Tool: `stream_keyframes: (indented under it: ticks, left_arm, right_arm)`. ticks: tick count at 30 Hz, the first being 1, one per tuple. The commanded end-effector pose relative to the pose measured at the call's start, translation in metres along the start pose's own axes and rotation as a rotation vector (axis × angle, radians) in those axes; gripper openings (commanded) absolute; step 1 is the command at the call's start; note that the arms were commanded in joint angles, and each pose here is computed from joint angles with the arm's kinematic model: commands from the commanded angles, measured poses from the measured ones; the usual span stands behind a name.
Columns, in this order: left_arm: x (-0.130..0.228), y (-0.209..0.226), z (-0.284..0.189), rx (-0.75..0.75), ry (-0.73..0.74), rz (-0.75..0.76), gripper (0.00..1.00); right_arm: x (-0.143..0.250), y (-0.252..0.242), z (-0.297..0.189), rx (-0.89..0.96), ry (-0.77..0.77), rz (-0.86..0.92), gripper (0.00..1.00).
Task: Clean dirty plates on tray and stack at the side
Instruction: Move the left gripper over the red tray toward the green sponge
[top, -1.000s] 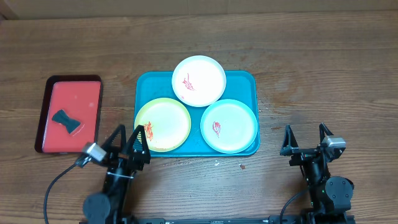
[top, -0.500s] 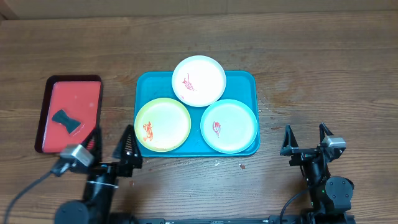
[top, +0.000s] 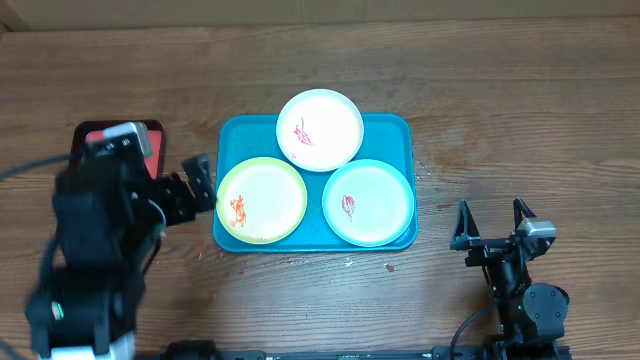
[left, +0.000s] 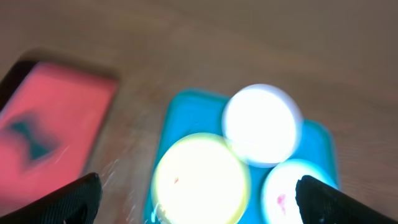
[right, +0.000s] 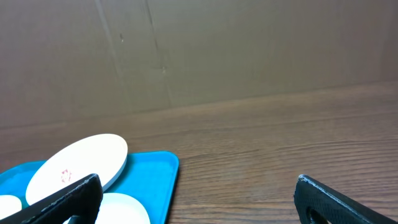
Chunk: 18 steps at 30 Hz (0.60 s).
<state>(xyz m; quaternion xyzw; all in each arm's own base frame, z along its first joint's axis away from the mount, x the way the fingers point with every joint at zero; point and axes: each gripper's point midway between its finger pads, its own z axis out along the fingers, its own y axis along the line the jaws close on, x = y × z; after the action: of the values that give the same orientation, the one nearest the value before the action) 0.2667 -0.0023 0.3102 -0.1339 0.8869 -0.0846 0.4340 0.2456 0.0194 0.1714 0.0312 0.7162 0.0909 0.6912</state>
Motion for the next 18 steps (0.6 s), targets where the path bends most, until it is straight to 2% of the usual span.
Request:
stream_keyframes:
  ticks: [1,4,9,15,18]
  left_arm:
    - [-0.036,0.048,0.002,-0.296,0.001,-0.143,1.0]
    - [-0.045,0.063,0.018,-0.355,0.046,-0.189,1.0]
    - [-0.039,0.092,0.044,-0.474,0.123,-0.185,1.0]
    - [-0.04,0.168,0.061,-0.66,0.087,-0.511,1.0]
    - [-0.028,0.203,0.072,-0.727,0.113,-0.645,1.0]
  right_arm:
    - [0.001,-0.003,0.0,0.013,-0.006,-0.003,1.0]
    - [0.001,-0.003,0.0,0.013,-0.006,-0.003,1.0]
    - [0.001,-0.003,0.0,0.013,-0.006,-0.003,1.0]
    - [0.001,-0.003,0.0,0.013,-0.006,-0.003,1.0]
    - [0.001,-0.003,0.0,0.013,-0.006,-0.003,1.0]
